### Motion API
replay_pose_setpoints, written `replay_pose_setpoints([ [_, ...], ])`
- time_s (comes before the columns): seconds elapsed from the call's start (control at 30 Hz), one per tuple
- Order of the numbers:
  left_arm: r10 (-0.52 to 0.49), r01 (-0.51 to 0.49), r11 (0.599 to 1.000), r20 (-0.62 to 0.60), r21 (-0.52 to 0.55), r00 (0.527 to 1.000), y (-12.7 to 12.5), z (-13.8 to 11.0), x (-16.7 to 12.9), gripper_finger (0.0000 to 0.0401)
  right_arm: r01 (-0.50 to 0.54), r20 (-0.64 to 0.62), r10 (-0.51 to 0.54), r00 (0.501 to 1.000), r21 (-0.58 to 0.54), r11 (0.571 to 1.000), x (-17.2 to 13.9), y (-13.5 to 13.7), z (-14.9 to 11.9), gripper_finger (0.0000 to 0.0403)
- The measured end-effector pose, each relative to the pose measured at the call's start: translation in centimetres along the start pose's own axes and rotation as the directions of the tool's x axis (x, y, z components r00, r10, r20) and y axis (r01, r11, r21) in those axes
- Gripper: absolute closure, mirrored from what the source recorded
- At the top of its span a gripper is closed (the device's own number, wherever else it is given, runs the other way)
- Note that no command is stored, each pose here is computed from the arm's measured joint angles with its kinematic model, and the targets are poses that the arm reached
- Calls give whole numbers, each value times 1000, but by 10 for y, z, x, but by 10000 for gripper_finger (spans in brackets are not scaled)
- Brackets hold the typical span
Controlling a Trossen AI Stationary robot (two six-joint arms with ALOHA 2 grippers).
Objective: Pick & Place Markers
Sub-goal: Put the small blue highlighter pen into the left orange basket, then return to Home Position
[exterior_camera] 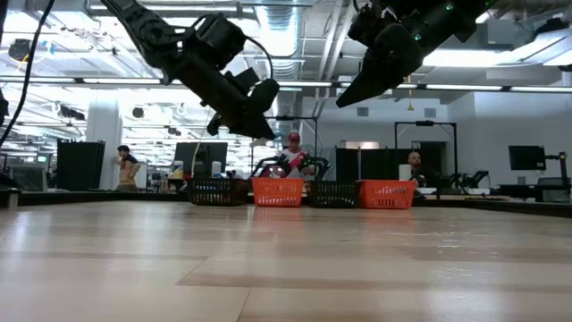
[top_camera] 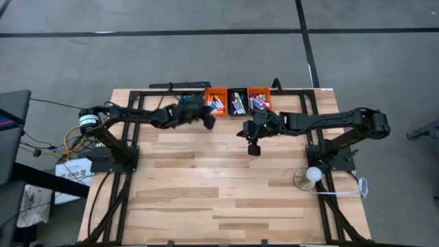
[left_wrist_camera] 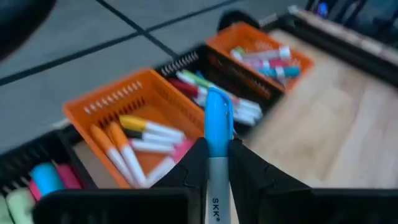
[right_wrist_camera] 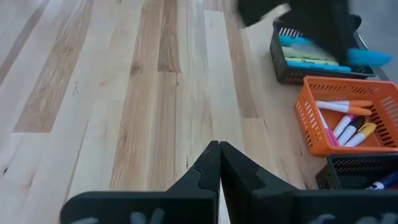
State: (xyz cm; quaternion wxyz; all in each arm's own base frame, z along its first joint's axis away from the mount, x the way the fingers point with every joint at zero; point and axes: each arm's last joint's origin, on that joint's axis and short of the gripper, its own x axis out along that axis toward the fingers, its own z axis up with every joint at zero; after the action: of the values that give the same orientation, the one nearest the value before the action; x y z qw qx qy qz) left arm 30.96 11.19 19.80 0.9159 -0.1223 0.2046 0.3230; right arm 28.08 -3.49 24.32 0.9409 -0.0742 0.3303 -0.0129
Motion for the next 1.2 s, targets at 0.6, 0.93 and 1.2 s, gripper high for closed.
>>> replay_pose_setpoints([
  [0.6,-82,85,995,66,-50,994,26,10,47,352,5,18,-4,1000,-26,1000,0,0,2,402],
  [0.93,-54,58,997,64,-57,997,32,10,54,347,3,18,-3,1000,-20,1000,0,0,2,402],
  [1.2,12,-13,1000,84,4,996,36,12,55,304,3,18,-3,1000,-20,1000,0,0,2,402],
])
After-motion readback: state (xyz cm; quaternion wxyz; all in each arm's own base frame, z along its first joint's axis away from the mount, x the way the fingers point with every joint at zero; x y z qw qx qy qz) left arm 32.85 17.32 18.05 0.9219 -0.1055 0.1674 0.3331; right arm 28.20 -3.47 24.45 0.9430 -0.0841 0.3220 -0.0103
